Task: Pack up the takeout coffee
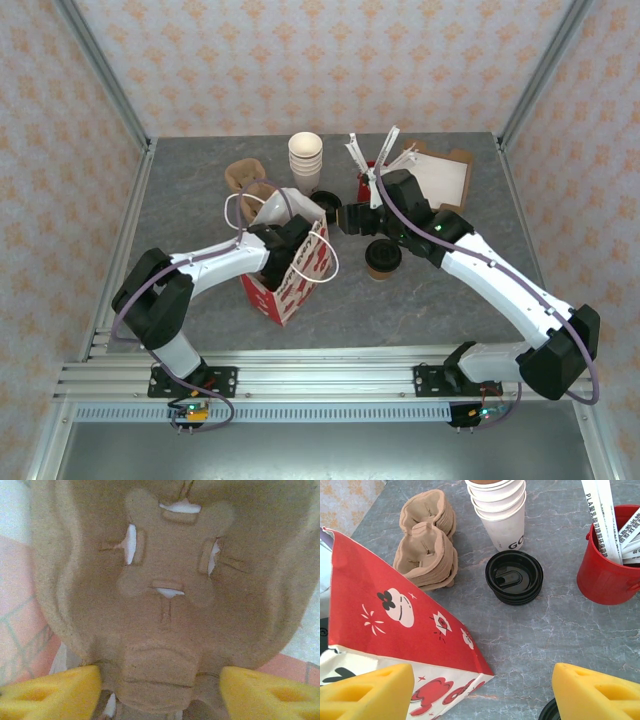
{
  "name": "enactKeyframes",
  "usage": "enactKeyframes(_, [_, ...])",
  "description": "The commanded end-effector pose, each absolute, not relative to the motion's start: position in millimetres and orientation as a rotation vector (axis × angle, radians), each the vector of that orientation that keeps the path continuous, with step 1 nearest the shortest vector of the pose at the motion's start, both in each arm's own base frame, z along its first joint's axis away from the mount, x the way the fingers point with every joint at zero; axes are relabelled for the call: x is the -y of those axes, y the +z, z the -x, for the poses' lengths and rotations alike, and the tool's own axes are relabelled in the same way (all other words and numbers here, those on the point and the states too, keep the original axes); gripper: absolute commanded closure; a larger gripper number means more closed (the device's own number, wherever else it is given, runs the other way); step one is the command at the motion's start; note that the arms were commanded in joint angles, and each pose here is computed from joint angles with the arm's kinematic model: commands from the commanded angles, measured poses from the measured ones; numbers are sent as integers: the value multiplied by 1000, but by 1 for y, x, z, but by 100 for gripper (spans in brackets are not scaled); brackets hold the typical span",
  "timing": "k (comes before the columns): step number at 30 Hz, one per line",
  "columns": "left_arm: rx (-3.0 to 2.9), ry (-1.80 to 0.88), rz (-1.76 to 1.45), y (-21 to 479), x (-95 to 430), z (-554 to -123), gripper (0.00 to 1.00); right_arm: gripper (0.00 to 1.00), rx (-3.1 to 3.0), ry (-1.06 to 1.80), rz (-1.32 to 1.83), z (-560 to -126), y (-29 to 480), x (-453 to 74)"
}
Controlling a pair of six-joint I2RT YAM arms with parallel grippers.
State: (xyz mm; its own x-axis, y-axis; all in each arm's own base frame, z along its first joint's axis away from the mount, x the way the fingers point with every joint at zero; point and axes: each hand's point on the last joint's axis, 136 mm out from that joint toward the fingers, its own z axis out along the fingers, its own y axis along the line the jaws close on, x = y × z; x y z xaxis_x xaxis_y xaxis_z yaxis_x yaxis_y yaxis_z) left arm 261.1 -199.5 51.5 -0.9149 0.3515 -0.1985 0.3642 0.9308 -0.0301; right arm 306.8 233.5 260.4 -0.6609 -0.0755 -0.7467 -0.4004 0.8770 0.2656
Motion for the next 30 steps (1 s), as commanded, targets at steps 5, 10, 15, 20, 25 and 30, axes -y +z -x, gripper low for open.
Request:
enactKeyframes(5, [-2893, -47, -497, 65, 194, -263, 21, 26, -2255, 524, 329, -309, 261, -231])
enactKeyframes(10, [-2847, -48, -481, 84, 193, -267, 20, 26, -2256, 522, 327, -308, 260, -230])
enactKeyframes(15, [-2801, -67, -465, 104, 193, -271, 20, 26, -2255, 521, 327, -308, 261, -230])
enactKeyframes(20, [-2755, -69, -452, 125, 192, -275, 20, 26, -2250, 514, 320, -308, 263, -228])
enactKeyframes(25, [-2700, -105, -434, 149, 193, -279, 20, 26, -2234, 482, 314, -307, 270, -221])
enactKeyframes(30, [-2646, -125, -423, 175, 194, -283, 21, 26, -2216, 457, 302, -304, 278, -213])
